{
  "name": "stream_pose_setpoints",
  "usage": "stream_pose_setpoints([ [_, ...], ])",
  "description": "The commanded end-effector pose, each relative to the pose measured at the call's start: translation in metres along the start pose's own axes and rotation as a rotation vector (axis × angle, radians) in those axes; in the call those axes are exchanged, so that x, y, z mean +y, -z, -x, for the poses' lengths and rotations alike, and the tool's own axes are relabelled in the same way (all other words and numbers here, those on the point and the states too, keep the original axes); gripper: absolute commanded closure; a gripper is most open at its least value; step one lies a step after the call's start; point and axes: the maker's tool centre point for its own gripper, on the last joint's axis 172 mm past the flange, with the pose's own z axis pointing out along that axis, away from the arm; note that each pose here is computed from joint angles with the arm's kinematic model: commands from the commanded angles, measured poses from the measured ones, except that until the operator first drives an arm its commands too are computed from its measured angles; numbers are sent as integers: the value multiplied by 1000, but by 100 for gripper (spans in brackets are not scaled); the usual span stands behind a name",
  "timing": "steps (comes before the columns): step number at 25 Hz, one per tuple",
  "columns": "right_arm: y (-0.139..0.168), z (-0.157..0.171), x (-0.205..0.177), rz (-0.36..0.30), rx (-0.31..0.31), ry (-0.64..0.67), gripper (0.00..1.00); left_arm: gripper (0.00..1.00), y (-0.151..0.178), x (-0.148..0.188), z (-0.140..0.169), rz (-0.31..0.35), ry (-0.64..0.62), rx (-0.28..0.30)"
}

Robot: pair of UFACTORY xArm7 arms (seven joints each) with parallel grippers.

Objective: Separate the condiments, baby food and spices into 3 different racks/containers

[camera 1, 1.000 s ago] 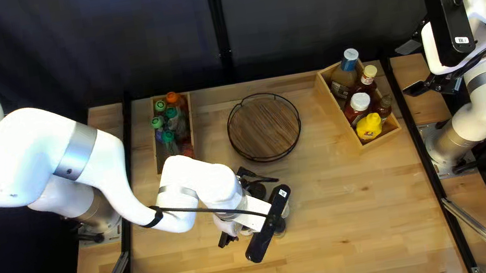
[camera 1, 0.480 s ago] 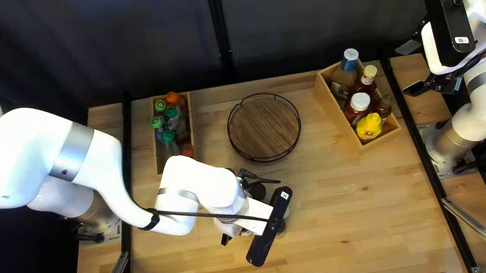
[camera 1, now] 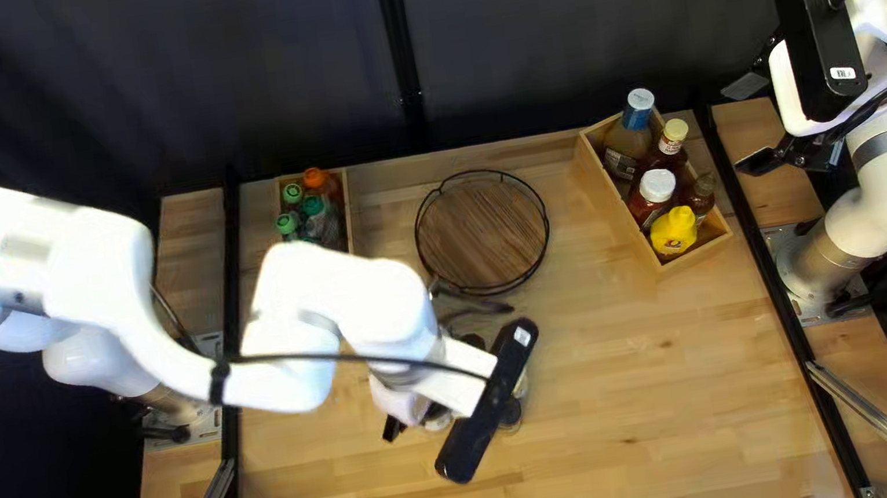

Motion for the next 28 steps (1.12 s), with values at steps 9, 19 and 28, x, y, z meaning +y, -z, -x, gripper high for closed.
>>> stream_pose_setpoints([
  [9, 0, 0, 0, 0, 0, 0, 0, 100, -5, -180, 48, -102, 151, 32],
  [19, 0, 0, 0, 0, 0, 0, 0, 100, -65, -255, 74, -123, 272, 3],
  [28, 0, 0, 0, 0, 0, 0, 0, 100, -109, -283, 78, -85, 317, -7],
])
